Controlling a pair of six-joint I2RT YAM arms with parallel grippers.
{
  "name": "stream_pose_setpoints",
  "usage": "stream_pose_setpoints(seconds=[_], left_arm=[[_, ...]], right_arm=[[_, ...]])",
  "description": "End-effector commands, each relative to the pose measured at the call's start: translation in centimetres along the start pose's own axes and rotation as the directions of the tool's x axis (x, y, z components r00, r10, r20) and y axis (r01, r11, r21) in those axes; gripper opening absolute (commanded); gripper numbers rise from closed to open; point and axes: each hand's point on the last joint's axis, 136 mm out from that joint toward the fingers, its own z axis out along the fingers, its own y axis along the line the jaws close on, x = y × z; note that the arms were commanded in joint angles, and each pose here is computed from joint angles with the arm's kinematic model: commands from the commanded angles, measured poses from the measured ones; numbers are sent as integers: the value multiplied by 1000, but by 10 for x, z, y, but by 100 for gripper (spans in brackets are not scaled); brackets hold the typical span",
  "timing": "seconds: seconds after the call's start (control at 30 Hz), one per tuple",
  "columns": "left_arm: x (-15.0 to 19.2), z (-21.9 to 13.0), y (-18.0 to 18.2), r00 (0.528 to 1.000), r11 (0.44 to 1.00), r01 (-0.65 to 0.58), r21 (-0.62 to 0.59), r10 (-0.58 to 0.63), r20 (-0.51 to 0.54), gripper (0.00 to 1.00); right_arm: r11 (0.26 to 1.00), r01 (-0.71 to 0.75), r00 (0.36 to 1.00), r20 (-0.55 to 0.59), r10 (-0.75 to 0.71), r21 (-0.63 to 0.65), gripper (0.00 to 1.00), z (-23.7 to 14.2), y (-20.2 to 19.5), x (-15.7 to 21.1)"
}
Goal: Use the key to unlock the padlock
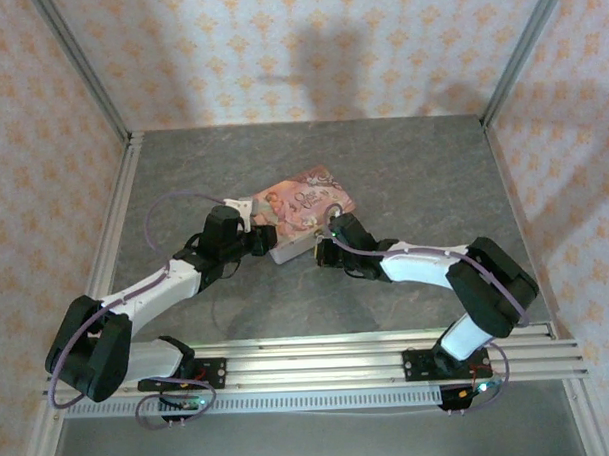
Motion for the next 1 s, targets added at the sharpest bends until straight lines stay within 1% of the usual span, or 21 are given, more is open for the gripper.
stream_pose_setpoints(seconds=[0.0, 0.27, 0.43, 0.53, 0.67, 0.83, 0.97], left_arm=[[-20, -7, -10, 998, 999, -20, 31, 18, 60, 40], [-23, -9, -13, 998, 999, -24, 45, 21, 65, 39], [-25, -6, -18, 998, 998, -10, 67, 6, 58, 40], [-25, -2, -19, 999, 997, 0, 72, -4, 44, 40], [-22, 4, -20, 1000, 997, 9, 75, -10, 18, 40], [-17, 10, -19, 1000, 997, 18, 77, -18, -9, 40], [-13, 13, -17, 1000, 997, 21, 76, -19, -22, 40]], right_arm=[[996, -75, 996, 43, 77, -39, 0, -10, 18, -19], [963, -251, 966, 37, 256, -102, 0, -6, 22, -19], [912, -399, 912, 65, 405, -91, 0, -9, 20, -28], [882, -470, 880, 63, 471, -35, 0, -9, 15, -28], [852, -521, 852, 86, 517, 43, 0, -11, 7, -27], [858, -511, 854, 137, 502, 44, 0, -18, 15, -41], [852, -513, 853, 174, 492, 105, 0, -21, 10, -48]])
